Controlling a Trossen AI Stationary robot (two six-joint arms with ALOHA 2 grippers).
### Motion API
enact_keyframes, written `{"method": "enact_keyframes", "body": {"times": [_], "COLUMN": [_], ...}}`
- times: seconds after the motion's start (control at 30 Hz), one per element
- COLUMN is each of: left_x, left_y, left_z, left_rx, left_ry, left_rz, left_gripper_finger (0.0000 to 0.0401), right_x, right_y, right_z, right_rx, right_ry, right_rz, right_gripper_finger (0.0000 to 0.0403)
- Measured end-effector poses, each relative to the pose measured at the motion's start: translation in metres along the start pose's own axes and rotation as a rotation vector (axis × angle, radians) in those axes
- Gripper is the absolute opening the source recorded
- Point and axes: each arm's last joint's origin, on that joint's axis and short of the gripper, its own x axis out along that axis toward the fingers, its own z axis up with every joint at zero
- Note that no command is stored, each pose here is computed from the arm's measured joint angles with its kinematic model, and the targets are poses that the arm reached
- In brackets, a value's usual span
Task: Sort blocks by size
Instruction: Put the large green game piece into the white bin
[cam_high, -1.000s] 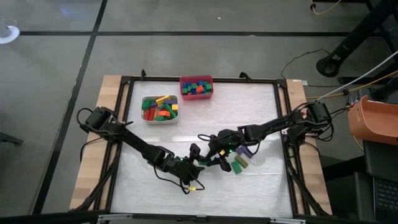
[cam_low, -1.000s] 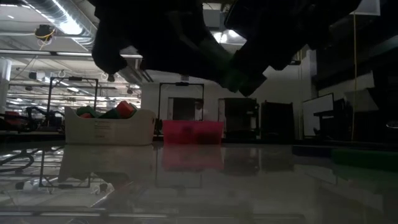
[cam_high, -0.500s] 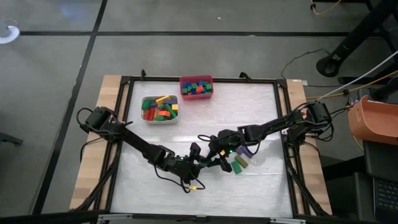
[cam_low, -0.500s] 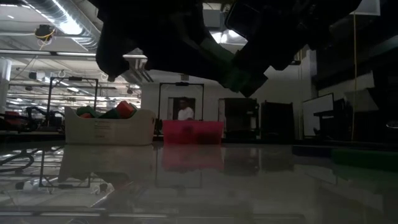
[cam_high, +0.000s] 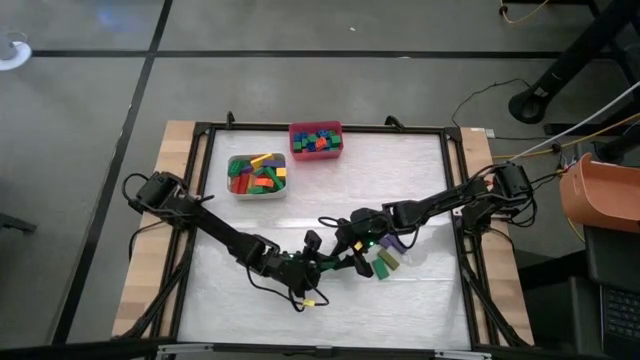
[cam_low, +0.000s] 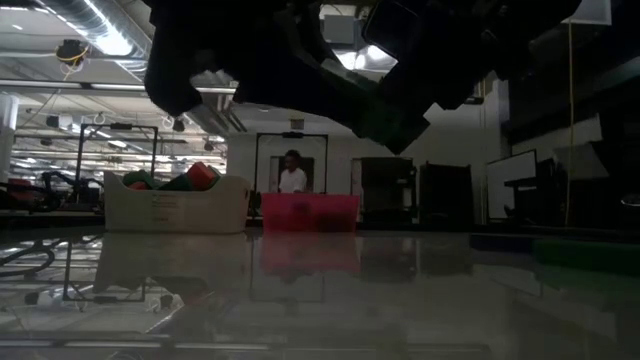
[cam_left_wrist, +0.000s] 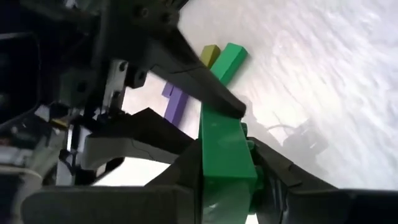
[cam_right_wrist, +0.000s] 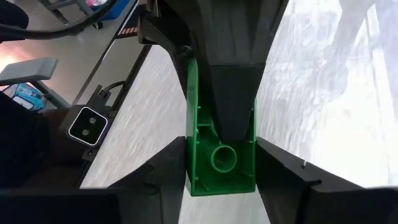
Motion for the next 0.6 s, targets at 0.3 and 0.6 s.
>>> {"method": "enact_keyframes", "body": {"times": [0.3,0.6], "left_x": [-0.024,-0.066], "left_y": [0.02,0.055], "left_z": [0.0,-0.036], "left_rx": [-0.231,-0.384], "left_ry": [0.084,0.396], "left_rz": [0.1,0.262], "left_gripper_finger": [0.0077,0.0077], "right_x": [-0.009,-0.041], "right_y": [-0.011,-0.024], "right_z": [0.004,0.014], "right_rx": [-0.025,-0.179], "right_ry": [0.001,0.006], "right_rz": [0.056,0.07], "right_gripper_finger": [0.0217,0.0202]}}
